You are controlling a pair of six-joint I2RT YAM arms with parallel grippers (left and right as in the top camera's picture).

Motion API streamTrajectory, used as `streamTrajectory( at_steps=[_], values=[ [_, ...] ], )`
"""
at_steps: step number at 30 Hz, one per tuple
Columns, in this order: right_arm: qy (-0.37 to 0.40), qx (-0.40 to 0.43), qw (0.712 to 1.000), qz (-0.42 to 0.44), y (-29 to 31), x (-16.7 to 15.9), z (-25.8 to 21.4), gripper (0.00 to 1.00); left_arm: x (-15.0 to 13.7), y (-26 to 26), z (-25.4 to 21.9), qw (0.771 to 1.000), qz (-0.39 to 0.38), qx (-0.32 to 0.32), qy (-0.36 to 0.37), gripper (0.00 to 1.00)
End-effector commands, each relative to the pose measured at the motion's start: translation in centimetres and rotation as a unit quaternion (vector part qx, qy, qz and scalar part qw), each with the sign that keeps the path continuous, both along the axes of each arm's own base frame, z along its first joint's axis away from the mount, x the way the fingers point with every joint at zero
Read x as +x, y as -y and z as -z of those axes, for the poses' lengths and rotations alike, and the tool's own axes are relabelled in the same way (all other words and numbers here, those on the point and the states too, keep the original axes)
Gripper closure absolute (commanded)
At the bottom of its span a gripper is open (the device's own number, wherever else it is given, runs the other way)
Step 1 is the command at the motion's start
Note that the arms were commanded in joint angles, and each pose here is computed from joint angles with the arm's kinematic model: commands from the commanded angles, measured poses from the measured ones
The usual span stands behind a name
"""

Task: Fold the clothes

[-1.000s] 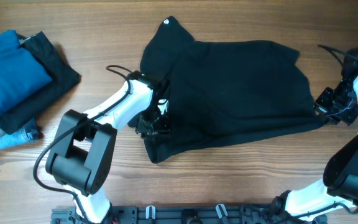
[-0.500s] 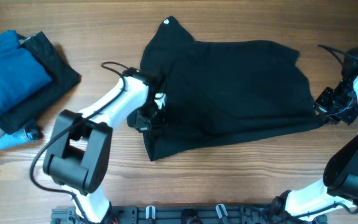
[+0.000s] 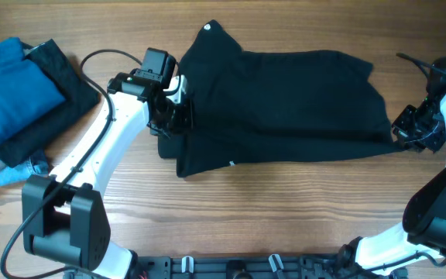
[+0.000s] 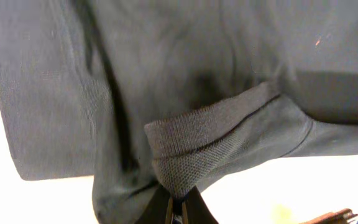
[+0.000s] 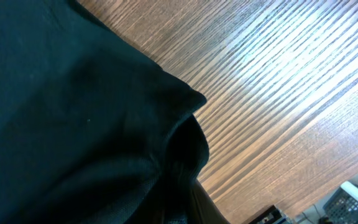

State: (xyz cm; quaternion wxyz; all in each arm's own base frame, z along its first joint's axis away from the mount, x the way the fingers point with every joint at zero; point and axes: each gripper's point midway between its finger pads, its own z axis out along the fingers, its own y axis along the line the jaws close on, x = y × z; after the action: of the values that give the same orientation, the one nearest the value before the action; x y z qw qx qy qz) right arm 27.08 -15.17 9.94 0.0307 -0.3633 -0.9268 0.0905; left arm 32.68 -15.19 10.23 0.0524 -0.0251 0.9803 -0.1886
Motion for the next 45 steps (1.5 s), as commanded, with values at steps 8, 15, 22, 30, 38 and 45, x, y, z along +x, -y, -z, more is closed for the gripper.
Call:
streamTrajectory(
  at_steps=[8,15,22,30,38,45],
  values=[
    [0.113,0.025,0.993,-0.005,-0.3,5.0,0.1,0.86,4.9,-1.3,-1.9,0.993,-0.025,0.030,0.111,0.96],
    [0.164,0.040,0.985,-0.023,-0.6,7.4,-0.3,0.86,6.7,-1.9,-2.5,0.986,-0.039,0.050,0.153,0.96],
    [0.184,0.031,0.982,-0.027,-0.3,8.4,-0.5,0.78,7.6,-1.7,-2.9,0.983,-0.041,0.044,0.172,0.96],
    [0.200,0.021,0.979,-0.040,0.1,9.3,-0.8,0.51,8.3,-1.5,-1.9,0.983,-0.041,0.044,0.172,0.94],
    [0.187,0.028,0.981,-0.039,-0.3,8.4,1.2,0.52,8.7,-1.4,0.3,0.986,-0.039,0.050,0.153,0.94],
    [0.184,0.029,0.982,-0.038,-0.8,7.1,5.6,0.52,10.8,-0.9,-0.9,0.978,-0.043,0.036,0.201,0.93]
  ],
)
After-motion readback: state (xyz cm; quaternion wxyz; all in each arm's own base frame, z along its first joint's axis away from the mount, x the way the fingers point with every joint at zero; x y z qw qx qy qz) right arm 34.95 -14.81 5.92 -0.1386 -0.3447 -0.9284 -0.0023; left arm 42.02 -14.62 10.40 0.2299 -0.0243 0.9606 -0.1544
